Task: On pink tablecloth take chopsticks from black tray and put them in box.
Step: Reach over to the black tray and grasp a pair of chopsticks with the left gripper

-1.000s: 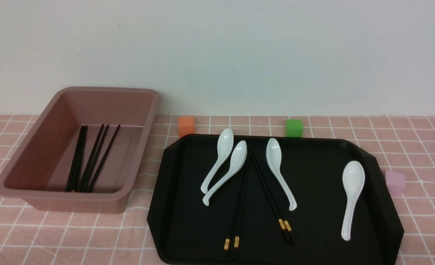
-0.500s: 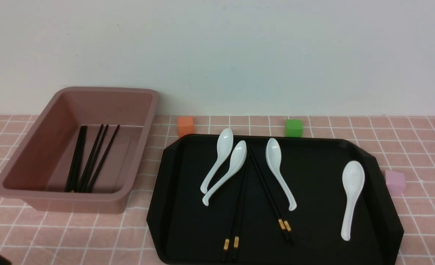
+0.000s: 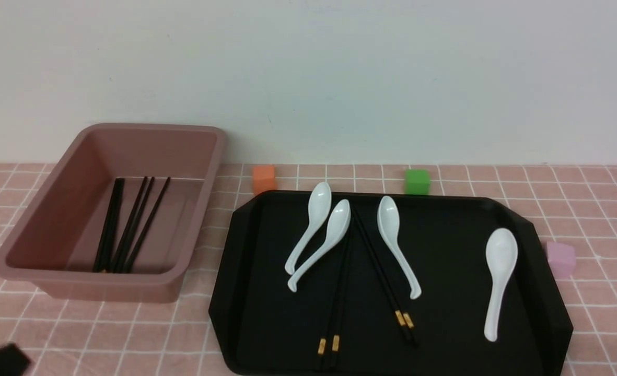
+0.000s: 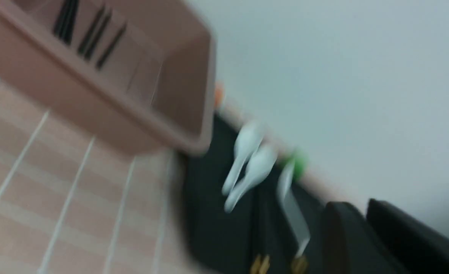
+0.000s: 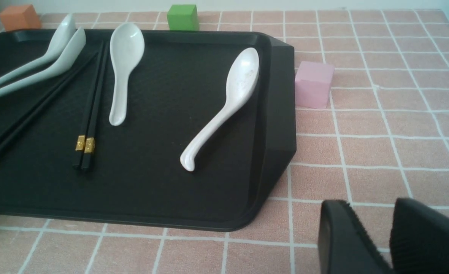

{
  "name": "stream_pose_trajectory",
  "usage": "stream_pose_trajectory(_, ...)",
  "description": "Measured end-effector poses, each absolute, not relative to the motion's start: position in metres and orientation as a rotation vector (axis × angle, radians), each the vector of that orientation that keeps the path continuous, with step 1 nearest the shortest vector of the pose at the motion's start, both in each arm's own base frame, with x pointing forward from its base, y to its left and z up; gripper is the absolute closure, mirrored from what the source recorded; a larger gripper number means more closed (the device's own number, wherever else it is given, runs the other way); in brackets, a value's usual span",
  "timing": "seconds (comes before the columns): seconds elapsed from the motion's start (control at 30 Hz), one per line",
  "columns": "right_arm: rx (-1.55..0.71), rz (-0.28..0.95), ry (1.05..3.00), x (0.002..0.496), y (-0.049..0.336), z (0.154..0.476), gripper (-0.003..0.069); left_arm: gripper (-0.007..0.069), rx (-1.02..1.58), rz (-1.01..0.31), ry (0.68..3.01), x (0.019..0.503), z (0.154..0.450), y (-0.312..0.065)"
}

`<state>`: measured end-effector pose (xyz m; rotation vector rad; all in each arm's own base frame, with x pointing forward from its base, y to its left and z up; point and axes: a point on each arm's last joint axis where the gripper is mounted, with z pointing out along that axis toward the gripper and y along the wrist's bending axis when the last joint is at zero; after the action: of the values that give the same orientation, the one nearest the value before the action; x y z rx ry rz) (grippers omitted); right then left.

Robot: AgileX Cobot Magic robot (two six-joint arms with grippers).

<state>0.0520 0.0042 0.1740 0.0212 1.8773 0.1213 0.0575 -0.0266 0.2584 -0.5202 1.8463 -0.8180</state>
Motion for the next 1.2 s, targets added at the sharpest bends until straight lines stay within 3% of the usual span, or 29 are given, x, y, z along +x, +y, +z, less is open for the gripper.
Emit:
stream_pose_trajectory(0.03, 0.021, 0.121, 1.877, 0.052, 0.004, 0.174, 0.0436, 0.0638, -0.464, -0.765, 2.003, 0.068, 0.263, -0.030)
stream_pose_trajectory(0.17, 0.021, 0.121, 1.877, 0.052, 0.004, 0.174, 0.0433, 0.0638, -0.294, -0.671, 2.325, 0.103, 0.276, -0.036)
stream_pose_trajectory(0.37, 0.021, 0.121, 1.877, 0.052, 0.004, 0.174, 0.0431, 0.0638, -0.136, -0.620, 2.536, 0.160, 0.277, -0.048)
stream_pose_trajectory(0.5, 0.021, 0.121, 1.877, 0.052, 0.004, 0.174, 0.0431, 0.0638, 0.049, -0.563, 2.710, 0.210, 0.259, -0.086)
stream_pose_trajectory(0.87, 0.021, 0.121, 1.877, 0.052, 0.004, 0.174, 0.0424, 0.0638, 0.476, -0.466, 2.779, 0.247, 0.244, -0.232)
stream_pose_trajectory(1.07, 0.021, 0.121, 1.877, 0.052, 0.004, 0.174, 0.0421, 0.0626, 0.519, -0.414, 2.783, 0.271, 0.237, -0.261)
stream_pose_trajectory(1.2, 0.021, 0.121, 1.877, 0.052, 0.004, 0.174, 0.0420, 0.0502, 0.547, -0.350, 2.847, 0.289, 0.220, -0.277)
